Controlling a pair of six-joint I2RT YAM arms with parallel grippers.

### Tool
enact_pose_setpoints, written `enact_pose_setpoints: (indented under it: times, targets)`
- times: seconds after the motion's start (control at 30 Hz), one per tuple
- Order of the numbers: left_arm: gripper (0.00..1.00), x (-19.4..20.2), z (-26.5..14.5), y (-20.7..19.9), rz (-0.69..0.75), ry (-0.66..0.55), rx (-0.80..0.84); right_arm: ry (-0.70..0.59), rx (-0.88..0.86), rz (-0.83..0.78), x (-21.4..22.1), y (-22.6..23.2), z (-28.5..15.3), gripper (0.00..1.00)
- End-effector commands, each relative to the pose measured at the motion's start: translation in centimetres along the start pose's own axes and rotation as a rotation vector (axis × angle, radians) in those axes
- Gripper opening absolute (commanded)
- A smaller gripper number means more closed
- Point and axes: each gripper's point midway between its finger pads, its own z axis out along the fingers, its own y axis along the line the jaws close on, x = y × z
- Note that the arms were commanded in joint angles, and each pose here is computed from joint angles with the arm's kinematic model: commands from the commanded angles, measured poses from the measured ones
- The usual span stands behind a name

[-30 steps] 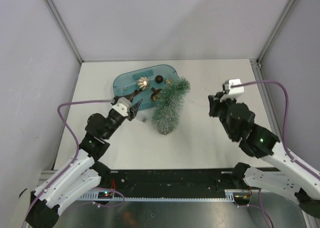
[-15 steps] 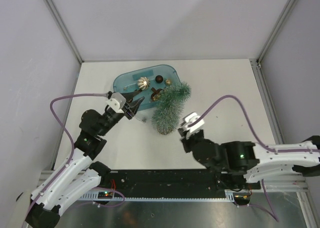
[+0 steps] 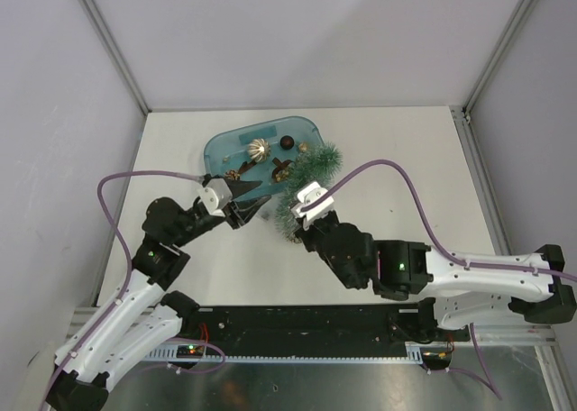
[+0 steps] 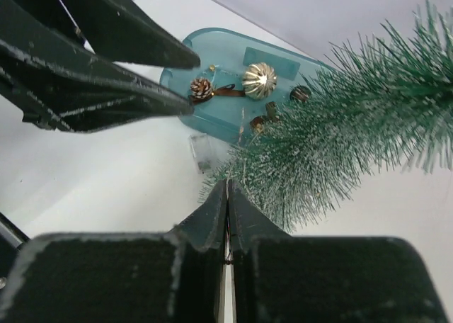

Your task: Decorate the small christmas tree

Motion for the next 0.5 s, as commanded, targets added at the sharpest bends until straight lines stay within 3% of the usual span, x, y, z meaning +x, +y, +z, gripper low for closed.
enact_pose_setpoints:
  times: [0.0, 0.13, 0.3, 0.47]
  targets:
    - [0.45, -2.1, -0.1, -1.4, 0.056, -0.033, 0.101, -0.057, -0.043, -0.047, -2.8, 0.4, 1.0, 0.03]
    - [0.48, -2.1, -0.1, -1.8, 0.066, -0.035, 0.126, -0.063, -0.100, -0.082, -3.4, 1.2, 1.7, 0.06]
    - [0.49, -1.9, 0.0, -1.9, 0.065, -0.039, 0.135, -0.064, -0.156, -0.108, -3.9, 1.8, 2.9, 0.31]
    - [0.49, -1.9, 0.0, -1.9, 0.065, -0.045, 0.132, -0.060, -0.191, -0.111, -4.6, 2.3, 4.7, 0.43]
